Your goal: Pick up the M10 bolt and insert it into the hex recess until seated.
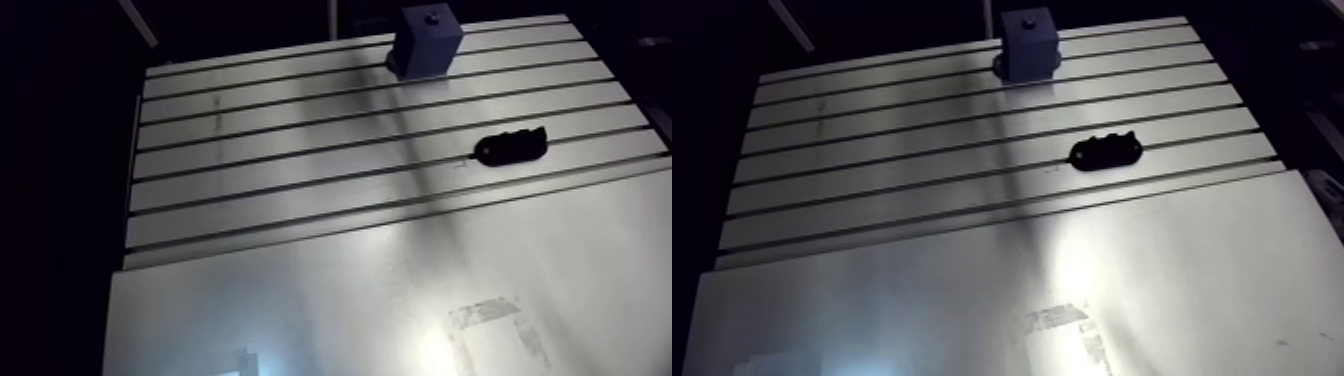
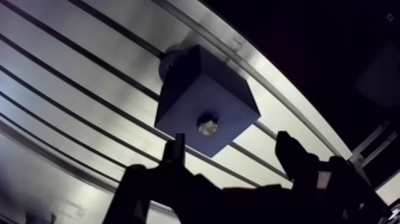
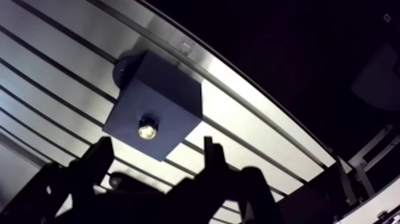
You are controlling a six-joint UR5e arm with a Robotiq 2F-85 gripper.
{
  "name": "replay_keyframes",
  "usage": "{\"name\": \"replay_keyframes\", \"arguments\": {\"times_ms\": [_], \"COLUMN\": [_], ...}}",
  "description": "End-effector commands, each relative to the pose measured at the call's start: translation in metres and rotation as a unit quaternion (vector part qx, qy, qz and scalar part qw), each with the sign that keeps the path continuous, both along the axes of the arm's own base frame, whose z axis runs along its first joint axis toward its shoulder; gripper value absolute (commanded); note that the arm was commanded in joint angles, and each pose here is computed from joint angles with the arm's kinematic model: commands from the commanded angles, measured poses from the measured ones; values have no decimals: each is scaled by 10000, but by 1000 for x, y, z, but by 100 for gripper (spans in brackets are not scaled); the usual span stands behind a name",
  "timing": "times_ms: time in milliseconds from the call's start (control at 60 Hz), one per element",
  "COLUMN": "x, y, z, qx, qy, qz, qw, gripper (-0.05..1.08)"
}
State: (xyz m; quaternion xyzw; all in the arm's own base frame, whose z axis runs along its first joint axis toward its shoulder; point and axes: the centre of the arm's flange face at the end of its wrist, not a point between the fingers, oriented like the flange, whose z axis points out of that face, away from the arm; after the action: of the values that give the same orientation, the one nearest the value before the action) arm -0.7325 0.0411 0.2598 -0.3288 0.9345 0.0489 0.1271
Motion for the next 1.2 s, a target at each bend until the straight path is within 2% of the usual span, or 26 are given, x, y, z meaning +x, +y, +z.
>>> {"name": "replay_keyframes", "arguments": {"times_ms": [17, 233, 300, 350, 383, 400, 433, 467, 483, 500, 517, 550, 567, 583, 617, 650, 733, 833, 867, 883, 900, 917, 933, 950, 983, 1200], "x": [0, 5, 6, 6, 7, 7, 8, 11, 11, 13, 13, 15, 15, 17, 17, 18, 21, 22, 23, 23, 24, 24, 26, 26, 29, 31], "y": [3, 0, 7, 11, 21, 21, 23, 32, 32, 39, 39, 47, 47, 47, 47, 44, 38, 29, 24, 24, 21, 21, 18, 18, 15, 14], "z": [15, 30, 38, 42, 44, 44, 45, 46, 46, 47, 47, 45, 45, 42, 42, 38, 34, 34, 30, 30, 29, 29, 29, 29, 32, 34], "qx": [-26, -211, -281, -270, -195, -195, -154, -81, -81, -43, -43, 14, 14, 31, 31, 40, 25, -62, -171, -171, -239, -239, -309, -309, -430, -438], "qy": [194, 327, 442, 492, 537, 537, 537, 542, 542, 539, 539, 529, 529, 501, 501, 469, 415, 399, 366, 366, 362, 362, 352, 352, 381, 584], "qz": [-80, -374, -862, -1112, -1654, -1654, -1895, -2365, -2365, -2594, -2594, -2953, -2953, -3032, -3032, -3090, -3065, -3028, -3028, -3028, -3033, -3033, -3028, -3028, -3032, -3033], "qw": [9998, 9985, 9949, 9922, 9846, 9846, 9803, 9701, 9701, 9642, 9642, 9539, 9539, 9516, 9516, 9499, 9510, 9522, 9522, 9522, 9519, 9519, 9519, 9519, 9512, 9501], "gripper": [3, 4, 6, 9, 16, 16, 21, 36, 36, 48, 48, 71, 71, 82, 82, 97, 103, 106, 107, 107, 107, 107, 107, 107, 107, 107]}}
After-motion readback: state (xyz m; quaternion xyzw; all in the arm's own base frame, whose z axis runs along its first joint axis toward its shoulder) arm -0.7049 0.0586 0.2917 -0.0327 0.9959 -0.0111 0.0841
